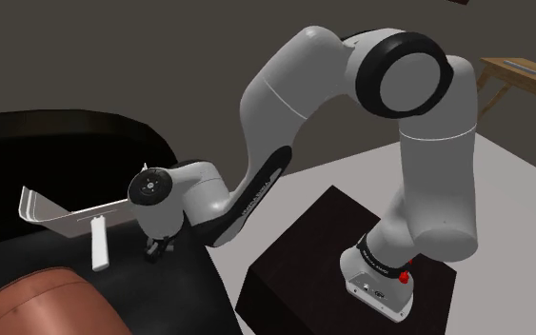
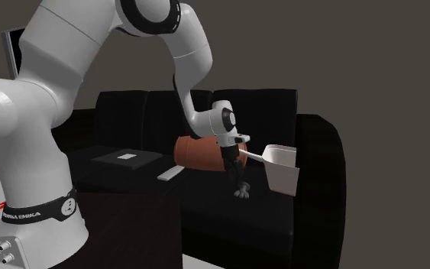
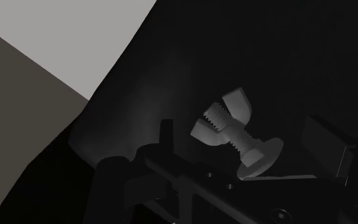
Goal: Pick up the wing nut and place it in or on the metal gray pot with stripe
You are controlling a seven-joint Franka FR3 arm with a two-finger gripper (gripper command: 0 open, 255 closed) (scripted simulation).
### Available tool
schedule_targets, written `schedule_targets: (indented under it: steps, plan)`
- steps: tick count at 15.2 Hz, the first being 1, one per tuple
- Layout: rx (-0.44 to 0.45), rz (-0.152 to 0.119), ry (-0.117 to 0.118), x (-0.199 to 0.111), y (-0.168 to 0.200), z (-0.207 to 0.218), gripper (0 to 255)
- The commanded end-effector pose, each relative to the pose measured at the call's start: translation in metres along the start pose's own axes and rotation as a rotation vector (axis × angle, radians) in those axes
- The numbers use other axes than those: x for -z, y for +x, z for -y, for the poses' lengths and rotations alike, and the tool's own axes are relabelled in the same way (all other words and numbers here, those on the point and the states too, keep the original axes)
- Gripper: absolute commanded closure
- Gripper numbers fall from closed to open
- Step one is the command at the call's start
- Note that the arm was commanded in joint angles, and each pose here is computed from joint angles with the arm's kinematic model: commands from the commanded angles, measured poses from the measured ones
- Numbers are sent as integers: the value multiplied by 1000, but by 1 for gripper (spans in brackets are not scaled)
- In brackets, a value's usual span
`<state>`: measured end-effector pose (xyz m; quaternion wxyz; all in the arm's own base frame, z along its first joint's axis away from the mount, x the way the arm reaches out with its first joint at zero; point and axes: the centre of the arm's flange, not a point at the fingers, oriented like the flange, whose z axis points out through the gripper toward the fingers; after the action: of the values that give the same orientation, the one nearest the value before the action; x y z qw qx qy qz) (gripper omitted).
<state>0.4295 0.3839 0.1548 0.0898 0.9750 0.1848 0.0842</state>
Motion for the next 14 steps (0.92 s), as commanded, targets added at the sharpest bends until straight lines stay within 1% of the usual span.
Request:
schedule_targets:
  steps: [1,7,14]
  plan:
    - [3,-5,-3,-11,2,5,0]
    - [3,-5,-3,-45,2,5,0]
    - [3,-5,-3,-45,2,5,0]
